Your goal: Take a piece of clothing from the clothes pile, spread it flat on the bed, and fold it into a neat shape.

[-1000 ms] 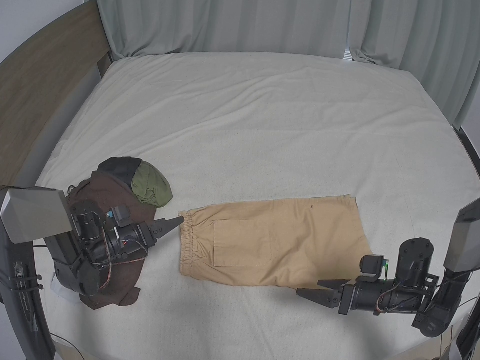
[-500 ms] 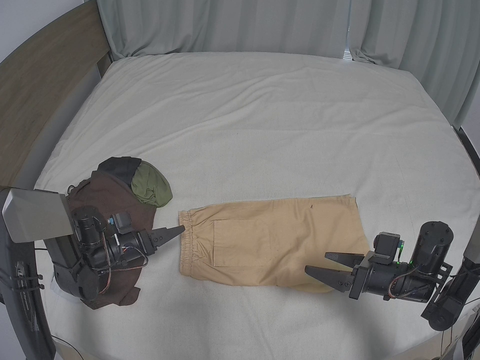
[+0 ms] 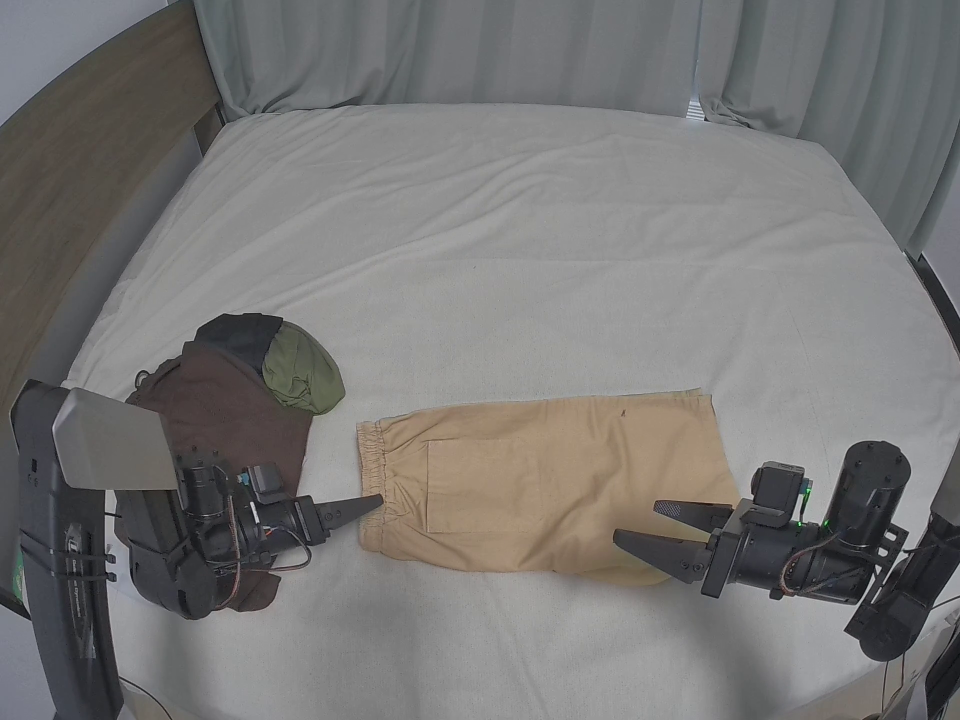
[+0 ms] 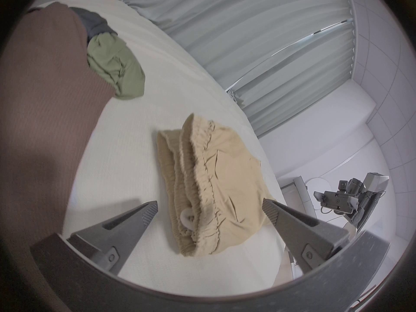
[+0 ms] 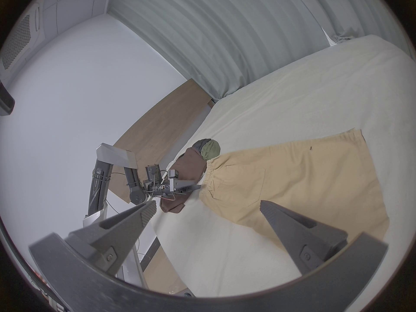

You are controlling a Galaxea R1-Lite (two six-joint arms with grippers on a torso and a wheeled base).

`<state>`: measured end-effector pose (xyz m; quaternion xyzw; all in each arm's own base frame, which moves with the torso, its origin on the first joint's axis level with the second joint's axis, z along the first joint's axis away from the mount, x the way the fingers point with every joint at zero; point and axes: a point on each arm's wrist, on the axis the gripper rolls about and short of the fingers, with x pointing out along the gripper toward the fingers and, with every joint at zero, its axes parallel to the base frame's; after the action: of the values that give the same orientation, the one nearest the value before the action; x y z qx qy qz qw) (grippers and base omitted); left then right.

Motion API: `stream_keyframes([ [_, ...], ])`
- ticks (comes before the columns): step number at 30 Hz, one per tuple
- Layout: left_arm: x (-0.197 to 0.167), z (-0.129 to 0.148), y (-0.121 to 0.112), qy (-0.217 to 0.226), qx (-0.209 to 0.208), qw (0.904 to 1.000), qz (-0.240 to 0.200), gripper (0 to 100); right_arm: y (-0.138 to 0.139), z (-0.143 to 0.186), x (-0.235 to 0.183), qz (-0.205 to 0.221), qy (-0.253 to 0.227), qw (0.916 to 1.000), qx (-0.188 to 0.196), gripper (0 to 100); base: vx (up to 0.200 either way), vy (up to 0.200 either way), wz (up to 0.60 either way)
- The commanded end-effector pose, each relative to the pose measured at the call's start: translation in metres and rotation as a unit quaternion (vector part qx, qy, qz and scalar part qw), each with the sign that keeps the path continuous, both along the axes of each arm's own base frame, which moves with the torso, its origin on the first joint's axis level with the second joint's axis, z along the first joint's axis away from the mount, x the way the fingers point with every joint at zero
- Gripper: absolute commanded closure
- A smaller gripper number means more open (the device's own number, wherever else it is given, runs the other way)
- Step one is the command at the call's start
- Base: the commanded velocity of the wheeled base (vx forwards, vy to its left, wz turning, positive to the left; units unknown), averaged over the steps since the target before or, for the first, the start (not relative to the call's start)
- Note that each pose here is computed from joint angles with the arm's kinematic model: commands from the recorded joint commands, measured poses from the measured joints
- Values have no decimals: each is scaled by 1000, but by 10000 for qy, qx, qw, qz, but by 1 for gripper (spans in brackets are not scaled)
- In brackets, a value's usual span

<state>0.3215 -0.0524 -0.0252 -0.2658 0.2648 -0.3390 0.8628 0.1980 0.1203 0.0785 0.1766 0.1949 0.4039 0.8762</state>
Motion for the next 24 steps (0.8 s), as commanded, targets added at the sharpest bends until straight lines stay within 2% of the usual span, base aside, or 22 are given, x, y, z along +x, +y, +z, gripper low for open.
stream_keyframes([
  [1, -2, -19, -6, 284, 33, 9995, -97, 0, 0, -1, 0, 2, 28, 10000, -15, 0, 0, 0, 0],
  [11, -5, -38, -17, 506, 108, 9984, -232, 0, 1, -2, 1, 10, 28, 10000, -15, 0, 0, 0, 0],
  [16, -7, -38, -21, 555, 84, 9980, -293, 0, 1, -2, 1, 27, 29, 10000, -24, 0, 0, 0, 0],
  [20, -5, -37, -28, 581, -4, 9977, -350, 0, 2, -2, 1, 34, 29, 10000, -24, 0, 0, 0, 0],
  [24, 7, -31, -34, 597, -296, 9974, -279, 0, 3, -5, 1, 50, 76, 9999, -50, 0, 0, 0, 0],
])
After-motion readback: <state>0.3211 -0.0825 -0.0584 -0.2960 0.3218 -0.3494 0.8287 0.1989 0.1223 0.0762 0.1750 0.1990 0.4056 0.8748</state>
